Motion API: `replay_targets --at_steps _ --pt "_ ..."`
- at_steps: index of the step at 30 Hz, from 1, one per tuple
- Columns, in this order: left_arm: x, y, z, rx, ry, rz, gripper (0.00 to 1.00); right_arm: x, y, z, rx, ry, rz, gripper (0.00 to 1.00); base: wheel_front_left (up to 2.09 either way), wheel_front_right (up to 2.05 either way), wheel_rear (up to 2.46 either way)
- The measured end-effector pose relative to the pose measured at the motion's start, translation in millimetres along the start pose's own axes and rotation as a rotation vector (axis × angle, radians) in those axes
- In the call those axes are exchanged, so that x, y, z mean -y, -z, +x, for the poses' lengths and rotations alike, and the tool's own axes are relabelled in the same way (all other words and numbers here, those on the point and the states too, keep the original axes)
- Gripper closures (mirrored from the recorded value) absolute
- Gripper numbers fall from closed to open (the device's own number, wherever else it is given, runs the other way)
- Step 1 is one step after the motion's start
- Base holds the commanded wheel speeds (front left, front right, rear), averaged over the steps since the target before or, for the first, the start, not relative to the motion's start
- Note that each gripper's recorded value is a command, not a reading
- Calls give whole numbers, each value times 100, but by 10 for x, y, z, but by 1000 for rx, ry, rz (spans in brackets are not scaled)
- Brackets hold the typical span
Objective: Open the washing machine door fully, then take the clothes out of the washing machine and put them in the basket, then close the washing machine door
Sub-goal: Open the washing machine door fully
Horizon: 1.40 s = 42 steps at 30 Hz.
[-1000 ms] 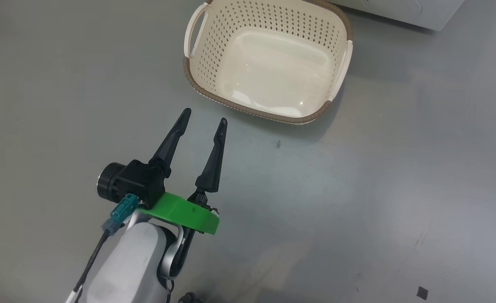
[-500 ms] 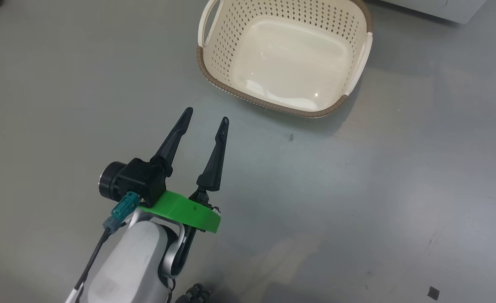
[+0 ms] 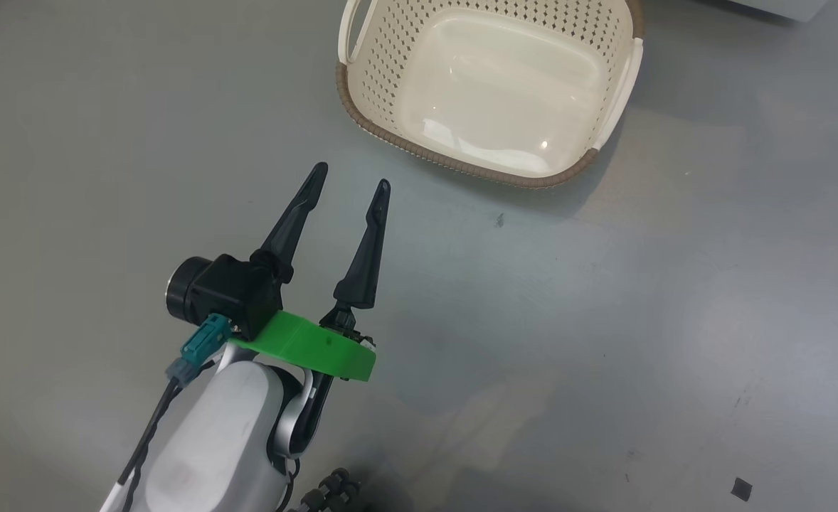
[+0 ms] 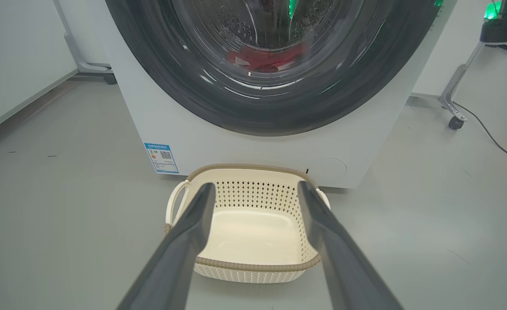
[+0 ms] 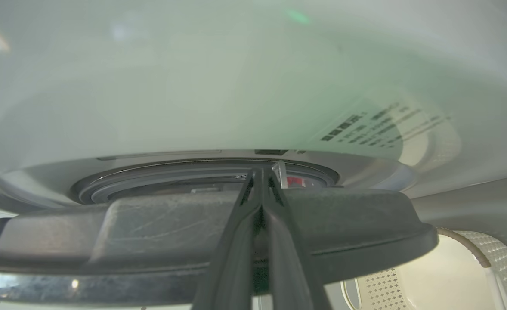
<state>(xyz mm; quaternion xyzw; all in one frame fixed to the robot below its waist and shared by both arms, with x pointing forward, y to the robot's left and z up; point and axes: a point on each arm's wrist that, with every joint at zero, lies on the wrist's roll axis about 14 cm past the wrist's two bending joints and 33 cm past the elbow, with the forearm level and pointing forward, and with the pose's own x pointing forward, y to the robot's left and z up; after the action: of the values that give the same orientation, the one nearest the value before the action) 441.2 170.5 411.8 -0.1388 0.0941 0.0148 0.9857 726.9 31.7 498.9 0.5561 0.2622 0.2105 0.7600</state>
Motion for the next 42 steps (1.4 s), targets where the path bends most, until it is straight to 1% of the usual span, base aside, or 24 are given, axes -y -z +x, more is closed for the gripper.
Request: replay_targets --at_steps 18,22,42 --pt "71 -107 23 30 28 0 0 -9 89 -22 -67 34 28 100 0 0 0" --pt "80 -160 12 43 30 3 0 -100 122 -55 -82 22 36 100 0 0 0" --pt "220 -377 -118 98 65 9 0 -121 566 -384 -189 44 43 100 0 0 0"
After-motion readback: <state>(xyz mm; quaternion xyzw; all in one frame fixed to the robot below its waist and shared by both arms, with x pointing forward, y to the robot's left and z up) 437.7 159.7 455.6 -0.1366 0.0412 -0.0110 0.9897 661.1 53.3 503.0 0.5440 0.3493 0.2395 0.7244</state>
